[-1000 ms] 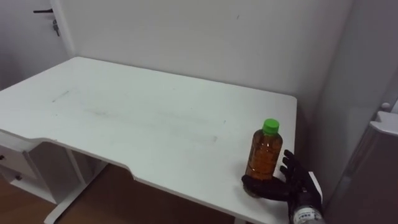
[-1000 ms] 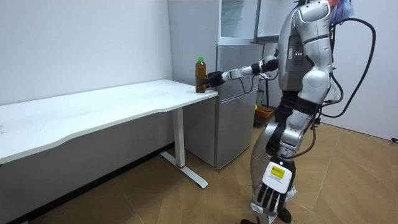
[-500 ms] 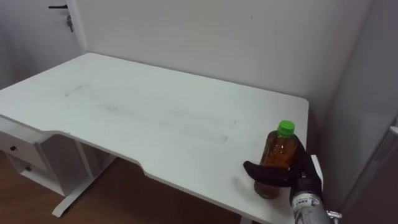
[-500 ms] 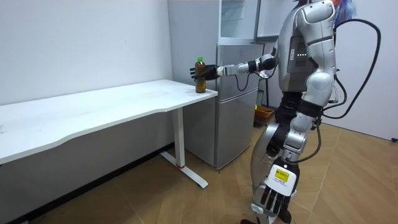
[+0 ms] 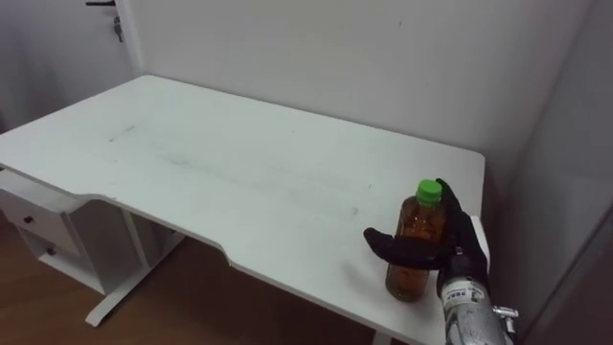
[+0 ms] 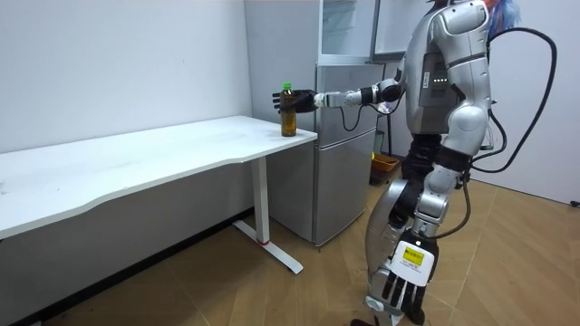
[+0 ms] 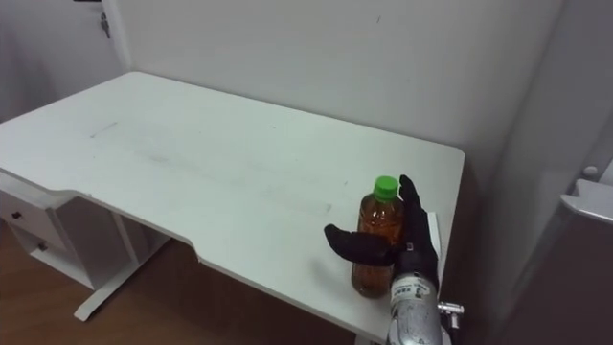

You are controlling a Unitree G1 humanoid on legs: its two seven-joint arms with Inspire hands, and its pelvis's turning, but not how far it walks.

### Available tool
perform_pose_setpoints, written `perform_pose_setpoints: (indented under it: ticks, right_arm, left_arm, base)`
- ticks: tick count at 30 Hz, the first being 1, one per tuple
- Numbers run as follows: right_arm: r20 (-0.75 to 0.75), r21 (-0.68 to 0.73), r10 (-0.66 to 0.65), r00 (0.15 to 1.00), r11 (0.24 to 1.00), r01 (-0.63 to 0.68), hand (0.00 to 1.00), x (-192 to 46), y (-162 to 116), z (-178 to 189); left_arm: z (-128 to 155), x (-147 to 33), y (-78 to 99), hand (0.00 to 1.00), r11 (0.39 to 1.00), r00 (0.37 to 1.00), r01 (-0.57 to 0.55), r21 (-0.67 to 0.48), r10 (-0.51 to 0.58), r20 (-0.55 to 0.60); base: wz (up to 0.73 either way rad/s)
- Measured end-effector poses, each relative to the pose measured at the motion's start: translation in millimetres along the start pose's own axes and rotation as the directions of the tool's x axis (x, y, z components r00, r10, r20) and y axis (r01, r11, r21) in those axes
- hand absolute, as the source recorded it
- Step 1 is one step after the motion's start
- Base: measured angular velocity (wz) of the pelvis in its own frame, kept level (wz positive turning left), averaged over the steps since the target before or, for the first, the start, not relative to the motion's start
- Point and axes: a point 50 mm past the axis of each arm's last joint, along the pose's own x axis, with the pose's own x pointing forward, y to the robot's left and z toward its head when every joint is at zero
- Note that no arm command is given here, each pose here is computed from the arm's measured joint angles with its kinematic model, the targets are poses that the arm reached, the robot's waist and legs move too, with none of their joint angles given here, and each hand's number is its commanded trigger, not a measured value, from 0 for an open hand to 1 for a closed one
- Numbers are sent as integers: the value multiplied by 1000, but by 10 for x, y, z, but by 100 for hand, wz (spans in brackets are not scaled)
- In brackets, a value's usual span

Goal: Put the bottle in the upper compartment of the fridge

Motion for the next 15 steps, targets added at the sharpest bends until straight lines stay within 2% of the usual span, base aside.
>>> perform_pose_setpoints:
  ticks: [8,15]
  right_arm:
    - [-18,-8,-11,1000,1000,11,0,3,-20,-34]
    - [-128,-88,-19,992,996,8,0,-19,-94,-333]
  left_arm:
    - [-21,-3,20,0,1000,1000,-5,3,5,-3]
    - [-2,-4,11,0,1000,1000,-7,3,7,8]
  base:
    - [3]
    - [6]
